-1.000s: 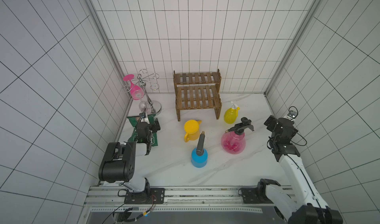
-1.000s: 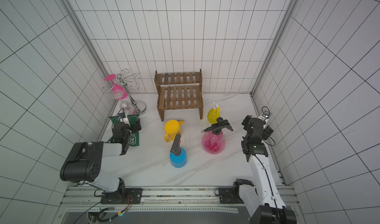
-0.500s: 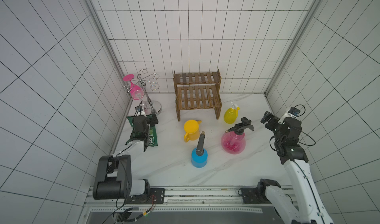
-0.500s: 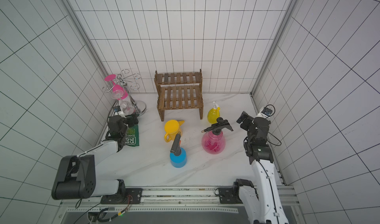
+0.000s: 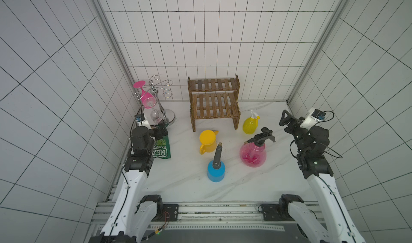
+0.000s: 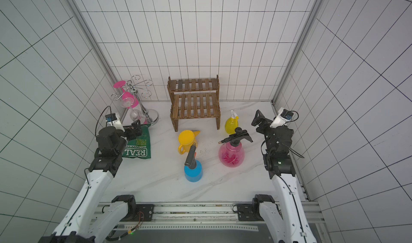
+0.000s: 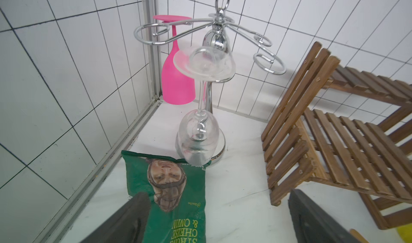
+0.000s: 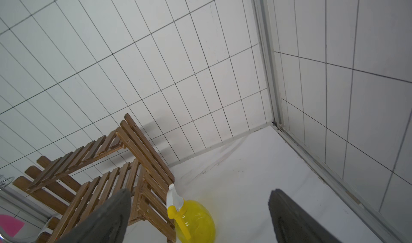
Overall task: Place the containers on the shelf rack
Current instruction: 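Pick up a container from the center of the board.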
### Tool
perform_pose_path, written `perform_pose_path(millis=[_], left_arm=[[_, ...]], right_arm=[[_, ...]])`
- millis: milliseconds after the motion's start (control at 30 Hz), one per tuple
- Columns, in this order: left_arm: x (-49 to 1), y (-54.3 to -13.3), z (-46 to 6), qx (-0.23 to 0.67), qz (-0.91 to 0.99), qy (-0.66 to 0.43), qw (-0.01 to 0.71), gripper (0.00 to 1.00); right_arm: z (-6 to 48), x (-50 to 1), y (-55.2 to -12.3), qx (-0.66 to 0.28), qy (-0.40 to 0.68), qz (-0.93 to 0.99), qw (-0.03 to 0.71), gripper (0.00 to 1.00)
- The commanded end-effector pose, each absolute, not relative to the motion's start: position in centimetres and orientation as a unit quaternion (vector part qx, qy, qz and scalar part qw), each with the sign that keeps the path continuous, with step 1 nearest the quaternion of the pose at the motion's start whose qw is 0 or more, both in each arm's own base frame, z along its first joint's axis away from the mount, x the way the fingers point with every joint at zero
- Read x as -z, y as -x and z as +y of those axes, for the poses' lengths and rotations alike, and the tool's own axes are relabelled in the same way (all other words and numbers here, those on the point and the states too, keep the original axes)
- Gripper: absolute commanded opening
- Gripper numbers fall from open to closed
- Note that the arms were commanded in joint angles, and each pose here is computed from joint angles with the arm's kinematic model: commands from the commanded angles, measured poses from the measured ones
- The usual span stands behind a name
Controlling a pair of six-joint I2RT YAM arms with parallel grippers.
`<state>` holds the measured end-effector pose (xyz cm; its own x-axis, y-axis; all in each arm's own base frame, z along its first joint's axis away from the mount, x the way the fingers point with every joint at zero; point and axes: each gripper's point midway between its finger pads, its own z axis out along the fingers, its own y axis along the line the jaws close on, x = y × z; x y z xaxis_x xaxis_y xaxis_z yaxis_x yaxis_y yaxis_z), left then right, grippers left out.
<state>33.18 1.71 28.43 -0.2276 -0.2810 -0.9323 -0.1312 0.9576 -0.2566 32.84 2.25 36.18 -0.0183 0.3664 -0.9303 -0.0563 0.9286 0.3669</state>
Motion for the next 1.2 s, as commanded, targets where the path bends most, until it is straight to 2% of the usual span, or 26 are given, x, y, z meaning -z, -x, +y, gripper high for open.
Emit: perform_pose_path(millis=[0, 200, 333, 500, 667, 900, 1167], left_arm=[[-29.3, -31.4, -0.7, 0.146, 0.791, 0.143, 0.577, 0.99], [-31.9, -29.0, -3.5, 0.271, 0.765, 0.178, 0.556, 0.98], [-33.2, -27.4, -6.4, 0.359, 0.756, 0.159, 0.524, 0.98], [-33.4, -25.7, -9.6, 0.433, 0.754, 0.149, 0.472, 0.98], [-31.4, -24.6, -12.5, 0.468, 0.770, 0.141, 0.411, 0.98], [-26.2, -25.2, -14.6, 0.391, 0.842, 0.093, 0.361, 0.98], [-21.7, -26.8, -16.6, 0.230, 0.900, -0.059, 0.365, 0.98]], right_arm=[[4.6, -41.6, -32.0, -0.181, -0.048, 0.650, 0.737, 0.99], [8.4, -45.2, -31.3, -0.228, 0.039, 0.625, 0.746, 0.99], [12.3, -46.9, -30.2, -0.283, 0.119, 0.609, 0.732, 0.99], [17.5, -46.8, -28.0, -0.353, 0.230, 0.591, 0.688, 0.99], [23.0, -44.2, -23.7, -0.399, 0.382, 0.562, 0.616, 0.99], [27.3, -38.8, -18.1, -0.376, 0.548, 0.562, 0.492, 0.99], [29.6, -35.5, -16.3, -0.372, 0.578, 0.580, 0.438, 0.99]])
